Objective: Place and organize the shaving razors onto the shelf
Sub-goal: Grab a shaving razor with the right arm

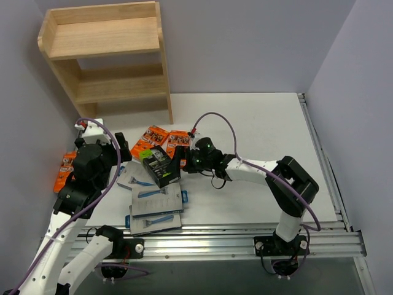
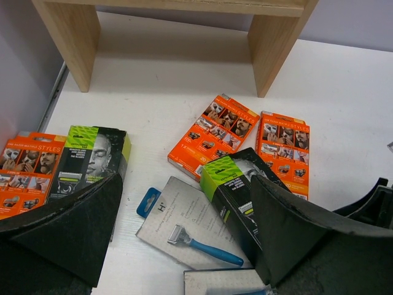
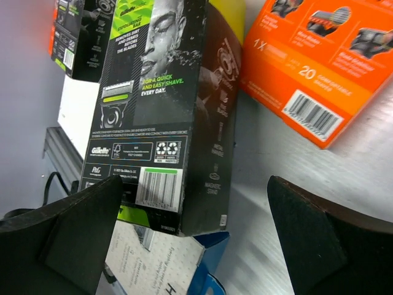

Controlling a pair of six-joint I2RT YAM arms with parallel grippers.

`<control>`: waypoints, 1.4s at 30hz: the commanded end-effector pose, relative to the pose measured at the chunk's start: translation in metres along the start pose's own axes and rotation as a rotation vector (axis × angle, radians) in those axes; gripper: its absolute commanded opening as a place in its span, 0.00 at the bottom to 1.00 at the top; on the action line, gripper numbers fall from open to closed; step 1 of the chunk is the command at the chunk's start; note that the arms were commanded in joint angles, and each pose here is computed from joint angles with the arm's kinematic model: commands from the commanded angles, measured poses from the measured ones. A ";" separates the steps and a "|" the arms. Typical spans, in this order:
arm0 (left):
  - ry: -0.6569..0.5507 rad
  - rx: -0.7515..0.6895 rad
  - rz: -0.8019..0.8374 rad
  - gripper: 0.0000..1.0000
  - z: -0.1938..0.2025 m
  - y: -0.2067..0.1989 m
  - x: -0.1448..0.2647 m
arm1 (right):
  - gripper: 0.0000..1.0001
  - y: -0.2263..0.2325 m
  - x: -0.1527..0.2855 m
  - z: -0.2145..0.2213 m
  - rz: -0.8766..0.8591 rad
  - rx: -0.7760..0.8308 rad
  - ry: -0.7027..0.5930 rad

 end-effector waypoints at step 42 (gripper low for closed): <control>-0.049 0.017 0.030 0.94 -0.017 -0.006 0.006 | 0.00 0.086 0.023 -0.075 -0.578 -0.215 -0.137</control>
Point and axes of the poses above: each gripper's point midway between its finger pads, its own x axis back along the fingers, its own y axis along the line the jaws close on, z = x × y, the point moved 3 cm from there along x, back along the fingers, and after that the axes turned 12 degrees about x, right-handed, at the moved point
